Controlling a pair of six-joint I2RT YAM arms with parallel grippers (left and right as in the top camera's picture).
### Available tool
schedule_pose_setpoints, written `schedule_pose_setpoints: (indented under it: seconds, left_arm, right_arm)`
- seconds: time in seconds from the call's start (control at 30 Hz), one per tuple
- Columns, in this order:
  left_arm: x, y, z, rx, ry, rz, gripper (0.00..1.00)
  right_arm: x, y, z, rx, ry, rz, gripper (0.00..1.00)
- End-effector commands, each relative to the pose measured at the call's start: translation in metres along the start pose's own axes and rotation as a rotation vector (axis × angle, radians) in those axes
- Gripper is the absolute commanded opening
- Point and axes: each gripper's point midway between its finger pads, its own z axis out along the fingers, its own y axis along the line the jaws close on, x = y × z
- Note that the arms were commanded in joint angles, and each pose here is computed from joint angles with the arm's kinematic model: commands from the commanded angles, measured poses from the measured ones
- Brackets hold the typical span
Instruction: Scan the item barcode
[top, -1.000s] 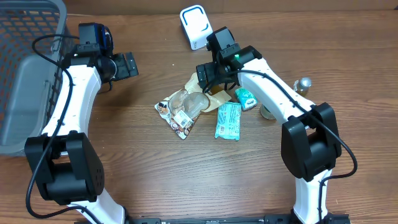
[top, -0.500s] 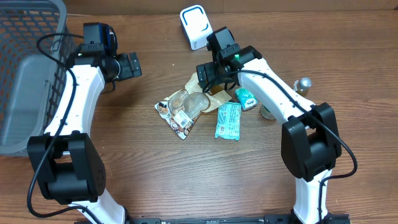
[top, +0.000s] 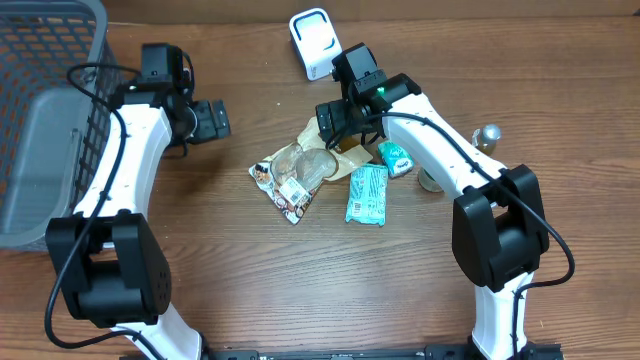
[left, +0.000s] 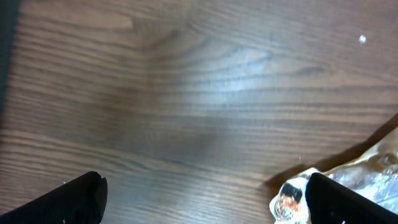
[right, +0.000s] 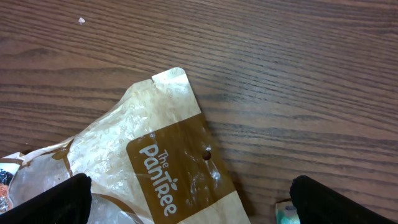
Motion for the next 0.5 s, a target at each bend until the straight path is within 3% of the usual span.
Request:
schedule_pose_setpoints:
  seconds: [0.0,0.2,0.47]
  left_arm:
    - [0.02,-0.001,0.014,-0.003,0.058,0.019,1.0]
    - [0.047,0.004,0.04,0.005,0.064,0.018,0.99]
    - [0.072,0.002,0.055,0.094,-0.098,0.022,1.0]
  right_arm:
    - [0.0,-0.004,0.0,0.011,-0.004,0.007,1.0]
    - [0.0,-0.004,0.0,0.011,-0.004,0.007,1.0]
    - [0.0,-0.004,0.0,0.011,-0.004,0.007,1.0]
